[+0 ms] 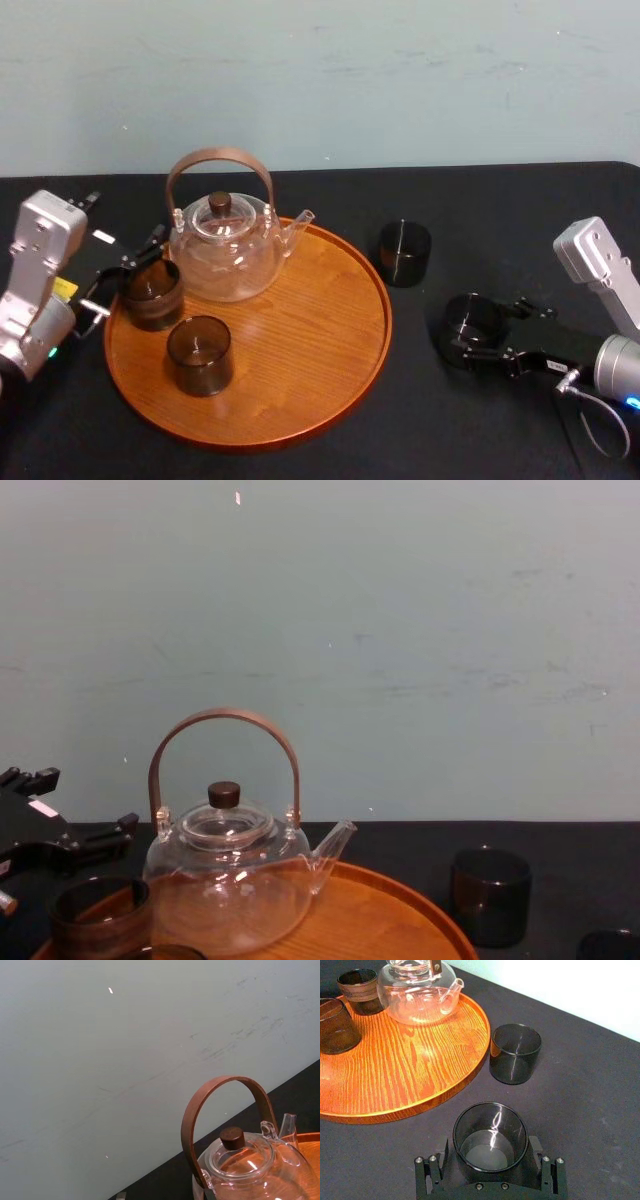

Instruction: Pick up the glass from the table and place it on the tray.

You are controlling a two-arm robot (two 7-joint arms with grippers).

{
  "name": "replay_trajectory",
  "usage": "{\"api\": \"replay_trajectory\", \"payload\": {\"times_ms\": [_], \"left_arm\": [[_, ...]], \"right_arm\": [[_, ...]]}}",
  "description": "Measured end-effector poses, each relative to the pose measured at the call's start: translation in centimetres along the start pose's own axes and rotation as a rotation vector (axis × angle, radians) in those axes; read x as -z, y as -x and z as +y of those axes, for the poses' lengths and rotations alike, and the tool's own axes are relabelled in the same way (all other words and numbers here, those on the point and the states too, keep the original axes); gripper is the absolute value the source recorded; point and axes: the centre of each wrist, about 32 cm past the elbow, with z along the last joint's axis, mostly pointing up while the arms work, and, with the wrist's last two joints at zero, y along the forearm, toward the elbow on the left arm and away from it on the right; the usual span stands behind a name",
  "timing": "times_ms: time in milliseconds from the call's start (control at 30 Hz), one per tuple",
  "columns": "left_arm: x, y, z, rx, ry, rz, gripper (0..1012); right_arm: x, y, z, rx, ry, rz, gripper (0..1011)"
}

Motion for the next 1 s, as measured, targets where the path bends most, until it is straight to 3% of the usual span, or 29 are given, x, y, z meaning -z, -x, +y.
{"api": "replay_trajectory", "payload": {"times_ms": [1000], "left_arm": [[0.0, 0.0, 0.0, 0.0, 0.0, 0.0, 1002]], "right_arm": [[-0.73, 0.17, 0.93, -0.012, 0.001, -0.017, 1002]]}}
